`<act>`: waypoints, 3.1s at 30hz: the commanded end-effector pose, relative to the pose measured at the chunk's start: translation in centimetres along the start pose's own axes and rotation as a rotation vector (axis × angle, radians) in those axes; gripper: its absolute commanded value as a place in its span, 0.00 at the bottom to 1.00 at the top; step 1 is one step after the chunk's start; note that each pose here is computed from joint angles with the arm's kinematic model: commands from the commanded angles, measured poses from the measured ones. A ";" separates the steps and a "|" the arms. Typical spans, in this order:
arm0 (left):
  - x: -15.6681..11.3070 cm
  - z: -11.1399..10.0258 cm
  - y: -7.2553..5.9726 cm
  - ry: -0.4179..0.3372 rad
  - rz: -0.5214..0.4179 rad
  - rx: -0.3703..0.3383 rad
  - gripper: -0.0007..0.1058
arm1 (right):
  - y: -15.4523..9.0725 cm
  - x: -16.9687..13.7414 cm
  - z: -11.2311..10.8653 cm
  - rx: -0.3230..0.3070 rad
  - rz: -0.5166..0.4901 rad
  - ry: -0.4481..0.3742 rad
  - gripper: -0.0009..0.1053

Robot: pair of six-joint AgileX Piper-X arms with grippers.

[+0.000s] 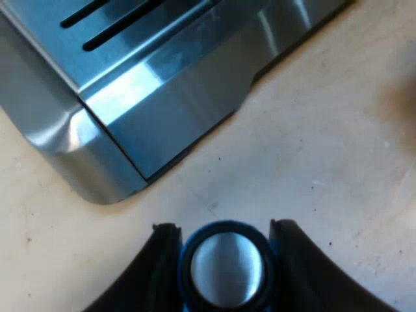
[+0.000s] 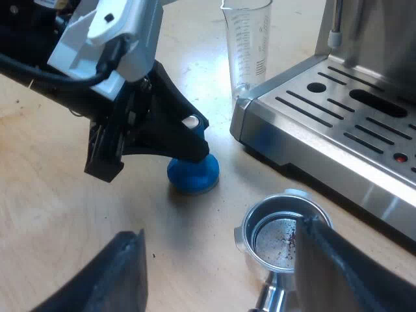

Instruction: Grind coffee beans and then tamp

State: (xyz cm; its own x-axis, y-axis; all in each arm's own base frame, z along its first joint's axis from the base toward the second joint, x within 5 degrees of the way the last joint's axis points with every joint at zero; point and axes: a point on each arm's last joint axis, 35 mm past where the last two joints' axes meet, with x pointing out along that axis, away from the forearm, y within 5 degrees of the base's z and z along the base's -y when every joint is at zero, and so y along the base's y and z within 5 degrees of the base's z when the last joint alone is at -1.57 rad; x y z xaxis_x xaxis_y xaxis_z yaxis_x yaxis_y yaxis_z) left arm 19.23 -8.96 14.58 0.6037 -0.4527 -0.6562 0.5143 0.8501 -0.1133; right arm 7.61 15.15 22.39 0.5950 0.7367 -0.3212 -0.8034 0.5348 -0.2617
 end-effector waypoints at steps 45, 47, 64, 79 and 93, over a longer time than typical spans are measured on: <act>-14.7 7.5 -2.6 -0.363 -0.012 0.016 0.67 | -2.1 -2.0 6.2 0.060 -0.015 0.151 0.50; -14.8 7.6 -2.6 -0.365 -0.013 0.012 0.67 | -2.7 -2.0 6.3 0.095 -0.055 0.159 0.50; -18.2 9.0 0.8 -0.397 0.145 -0.193 0.66 | -10.3 -2.5 4.0 0.291 -0.320 0.227 0.50; -19.6 7.7 0.2 -0.331 0.147 -0.236 0.66 | -16.4 -8.6 1.6 0.468 -0.693 0.195 0.50; -23.0 6.3 -1.6 -0.448 0.164 -0.193 0.66 | -10.9 -14.1 2.2 0.336 -0.738 0.226 0.50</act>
State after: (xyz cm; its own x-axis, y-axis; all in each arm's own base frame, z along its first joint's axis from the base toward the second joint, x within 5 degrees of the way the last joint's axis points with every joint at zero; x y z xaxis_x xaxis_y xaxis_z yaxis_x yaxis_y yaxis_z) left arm 8.92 -1.69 33.97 0.8773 -0.3493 -0.3291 0.2936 0.9331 -0.2077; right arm 8.83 -0.20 31.56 0.9300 0.0616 -0.3624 -0.1377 0.9725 -0.1879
